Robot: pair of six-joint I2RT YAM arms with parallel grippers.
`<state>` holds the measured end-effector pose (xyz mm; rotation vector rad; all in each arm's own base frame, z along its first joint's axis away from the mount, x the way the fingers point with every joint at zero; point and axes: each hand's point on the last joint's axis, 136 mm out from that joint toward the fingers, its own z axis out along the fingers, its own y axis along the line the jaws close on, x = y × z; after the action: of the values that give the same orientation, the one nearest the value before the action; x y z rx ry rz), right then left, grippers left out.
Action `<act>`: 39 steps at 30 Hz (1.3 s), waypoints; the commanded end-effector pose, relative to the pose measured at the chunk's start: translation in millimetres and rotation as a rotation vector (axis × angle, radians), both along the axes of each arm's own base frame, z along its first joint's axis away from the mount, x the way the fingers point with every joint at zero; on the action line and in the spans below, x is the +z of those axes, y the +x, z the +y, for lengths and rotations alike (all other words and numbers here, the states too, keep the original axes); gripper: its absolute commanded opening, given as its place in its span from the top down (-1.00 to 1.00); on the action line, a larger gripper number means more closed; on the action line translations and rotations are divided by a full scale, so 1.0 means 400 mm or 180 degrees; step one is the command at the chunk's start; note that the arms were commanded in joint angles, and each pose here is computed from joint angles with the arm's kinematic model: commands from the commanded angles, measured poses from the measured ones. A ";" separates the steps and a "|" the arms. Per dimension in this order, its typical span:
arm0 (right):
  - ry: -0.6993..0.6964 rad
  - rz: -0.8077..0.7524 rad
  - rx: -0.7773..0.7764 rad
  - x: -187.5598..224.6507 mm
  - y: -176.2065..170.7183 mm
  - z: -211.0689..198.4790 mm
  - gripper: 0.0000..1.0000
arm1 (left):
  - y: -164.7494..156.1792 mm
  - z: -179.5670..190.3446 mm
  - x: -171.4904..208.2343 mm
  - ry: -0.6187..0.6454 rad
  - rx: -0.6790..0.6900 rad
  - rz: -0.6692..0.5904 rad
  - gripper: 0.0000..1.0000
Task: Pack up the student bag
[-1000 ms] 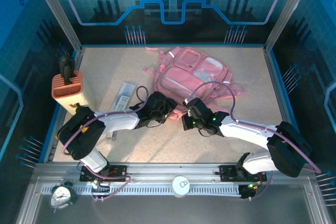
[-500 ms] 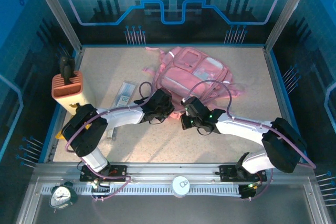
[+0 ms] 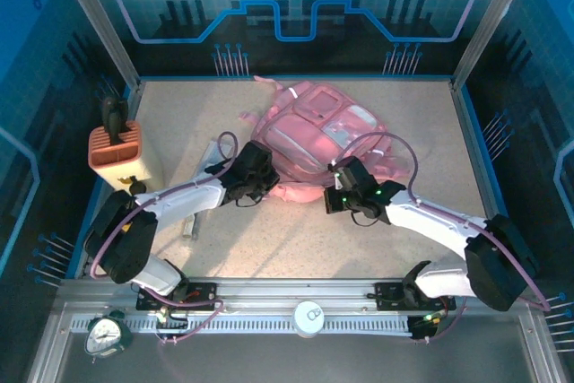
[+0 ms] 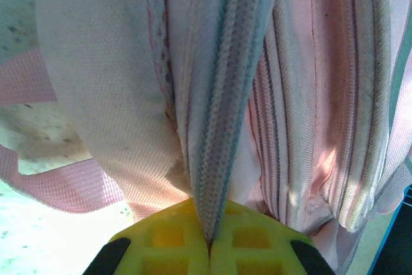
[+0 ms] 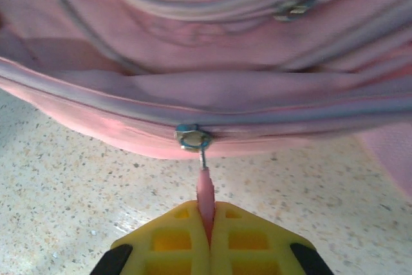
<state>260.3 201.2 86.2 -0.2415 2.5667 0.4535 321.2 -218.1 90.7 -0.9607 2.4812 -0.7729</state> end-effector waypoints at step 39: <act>0.0714 -0.0049 -0.1196 0.170 0.164 -0.177 -0.33 | -0.062 -0.054 0.214 0.0112 -0.1017 -0.0953 0.07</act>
<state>310.1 122.9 150.5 0.2309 2.4377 0.4924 285.9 -229.4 163.3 -0.4363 2.4303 -0.9138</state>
